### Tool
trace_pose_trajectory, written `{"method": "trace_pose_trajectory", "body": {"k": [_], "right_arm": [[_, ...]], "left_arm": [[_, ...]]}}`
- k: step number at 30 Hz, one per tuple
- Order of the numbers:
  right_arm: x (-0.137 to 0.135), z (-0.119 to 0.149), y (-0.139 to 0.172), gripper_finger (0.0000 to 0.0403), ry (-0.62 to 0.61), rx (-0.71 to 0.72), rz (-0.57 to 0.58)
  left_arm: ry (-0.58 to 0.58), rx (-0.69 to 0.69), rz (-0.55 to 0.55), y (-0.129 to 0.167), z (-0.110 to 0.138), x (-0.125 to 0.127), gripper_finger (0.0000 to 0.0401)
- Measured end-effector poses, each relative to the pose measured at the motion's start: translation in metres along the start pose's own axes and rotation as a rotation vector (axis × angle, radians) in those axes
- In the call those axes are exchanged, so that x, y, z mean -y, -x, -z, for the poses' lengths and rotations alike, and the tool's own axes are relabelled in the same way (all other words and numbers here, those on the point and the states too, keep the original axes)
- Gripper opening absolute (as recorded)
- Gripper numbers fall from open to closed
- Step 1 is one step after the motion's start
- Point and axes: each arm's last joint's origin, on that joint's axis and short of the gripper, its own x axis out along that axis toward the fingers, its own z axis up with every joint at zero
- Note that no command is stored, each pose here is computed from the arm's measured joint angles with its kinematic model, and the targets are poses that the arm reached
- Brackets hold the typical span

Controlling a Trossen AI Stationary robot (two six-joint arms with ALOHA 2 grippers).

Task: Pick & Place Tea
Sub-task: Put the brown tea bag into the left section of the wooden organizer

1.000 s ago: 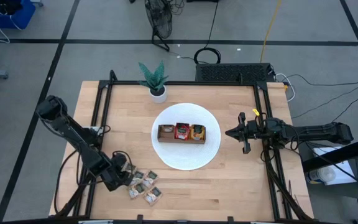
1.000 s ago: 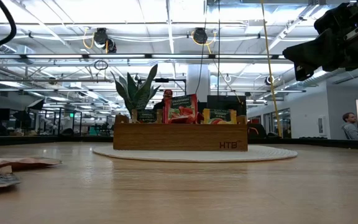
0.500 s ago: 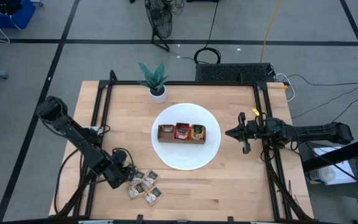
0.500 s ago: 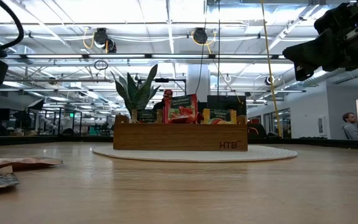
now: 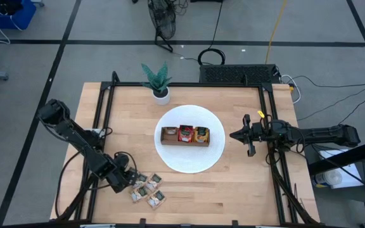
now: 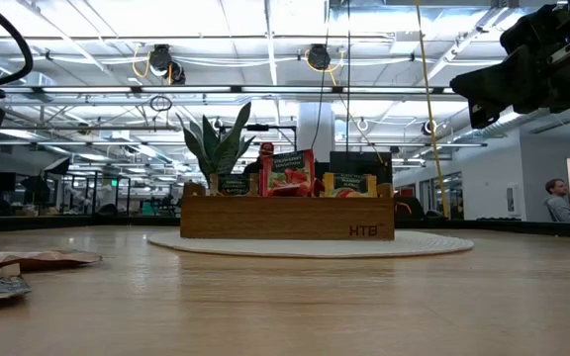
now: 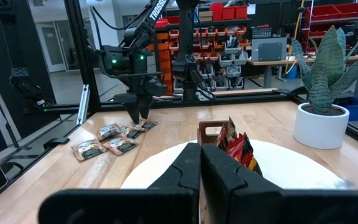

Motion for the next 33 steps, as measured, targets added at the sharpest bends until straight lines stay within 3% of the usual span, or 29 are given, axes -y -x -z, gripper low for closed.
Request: {"method": "trace_pose_trajectory", "body": {"k": [4,13,19,22,25,27,33], "right_arm": [[0.000,0.000,0.000,0.0004,0.000,0.000,0.000],[0.000,0.000,0.000,0.0004,0.000,0.000,0.000],[0.000,0.000,0.000,0.0004,0.000,-0.001,0.000],[0.000,0.000,0.000,0.0004,0.000,-0.001,0.000],[0.000,0.000,0.000,0.0004,0.000,0.000,0.000],[0.000,0.000,0.000,0.0004,0.000,-0.001,0.000],[0.000,0.000,0.000,0.0004,0.000,0.000,0.000]], "left_arm": [[-0.007,0.003,-0.009,0.000,0.000,-0.001,0.0178],[-0.043,-0.002,0.026,0.004,-0.001,-0.001,0.0024],[-0.070,0.063,0.100,0.038,-0.005,0.003,0.0010],[-0.082,0.117,0.044,0.060,-0.008,0.002,0.0007],[-0.103,0.281,0.002,0.077,-0.018,0.001,0.0008],[-0.136,0.441,0.037,0.083,-0.026,0.005,0.0006],[-0.434,0.973,0.066,0.077,-0.052,0.028,0.0009]]}}
